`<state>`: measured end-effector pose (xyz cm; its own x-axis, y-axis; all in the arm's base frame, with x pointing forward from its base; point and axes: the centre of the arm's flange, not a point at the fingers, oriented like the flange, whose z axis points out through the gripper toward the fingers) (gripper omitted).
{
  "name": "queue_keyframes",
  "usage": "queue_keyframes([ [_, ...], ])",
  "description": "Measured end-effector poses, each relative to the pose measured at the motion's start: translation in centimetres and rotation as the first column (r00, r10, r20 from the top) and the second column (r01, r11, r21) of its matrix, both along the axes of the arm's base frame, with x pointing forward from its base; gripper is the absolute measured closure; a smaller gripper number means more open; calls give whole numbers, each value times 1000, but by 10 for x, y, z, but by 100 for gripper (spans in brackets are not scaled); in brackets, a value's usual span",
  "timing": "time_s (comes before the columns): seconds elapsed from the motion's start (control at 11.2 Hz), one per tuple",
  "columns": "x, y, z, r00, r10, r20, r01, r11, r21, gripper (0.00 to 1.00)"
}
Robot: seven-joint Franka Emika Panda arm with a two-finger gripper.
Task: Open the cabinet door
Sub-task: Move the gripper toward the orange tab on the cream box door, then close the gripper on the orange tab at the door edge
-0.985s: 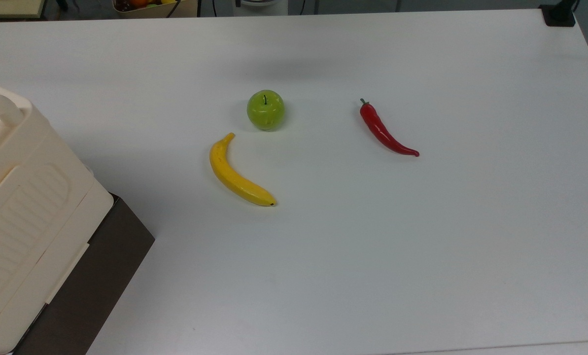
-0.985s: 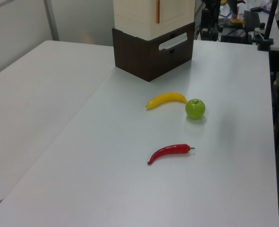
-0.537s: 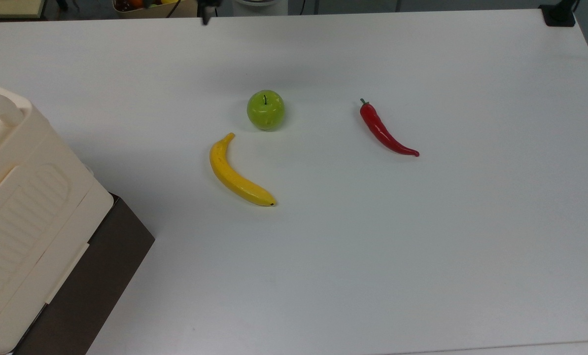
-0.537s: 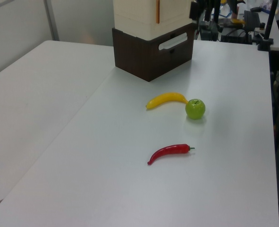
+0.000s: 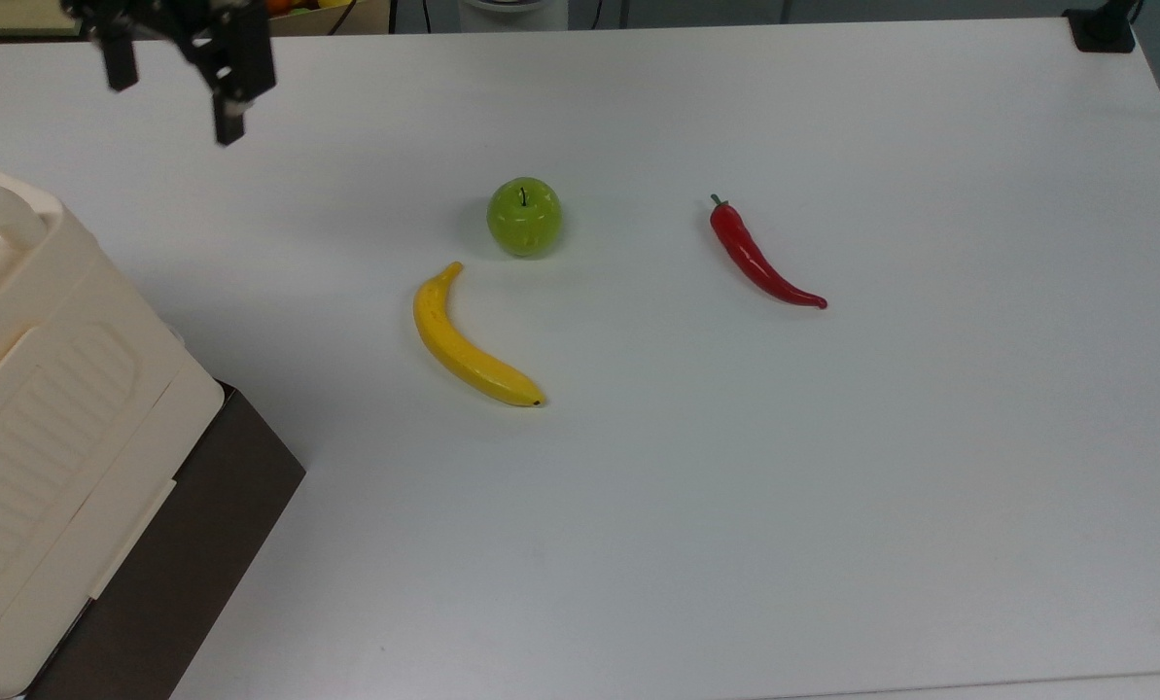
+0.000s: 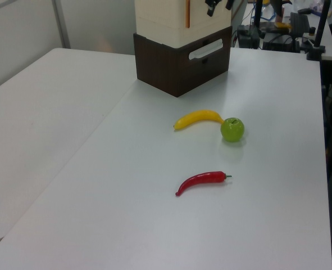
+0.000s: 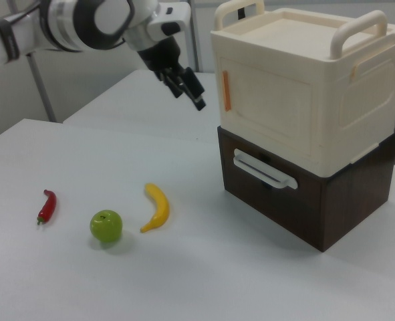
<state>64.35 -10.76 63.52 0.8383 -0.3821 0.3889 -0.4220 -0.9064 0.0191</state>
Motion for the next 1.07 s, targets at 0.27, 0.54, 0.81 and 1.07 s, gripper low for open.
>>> queue_keyframes([
  [0.27,26,-10,-19,995,13,95,-10,999,-33,0],
  [0.54,42,-11,-30,985,44,164,-30,995,-91,0],
  [0.81,54,-9,-40,978,75,197,-49,990,-131,4],
  [1.07,60,-5,-47,973,98,211,-65,985,-162,16],
])
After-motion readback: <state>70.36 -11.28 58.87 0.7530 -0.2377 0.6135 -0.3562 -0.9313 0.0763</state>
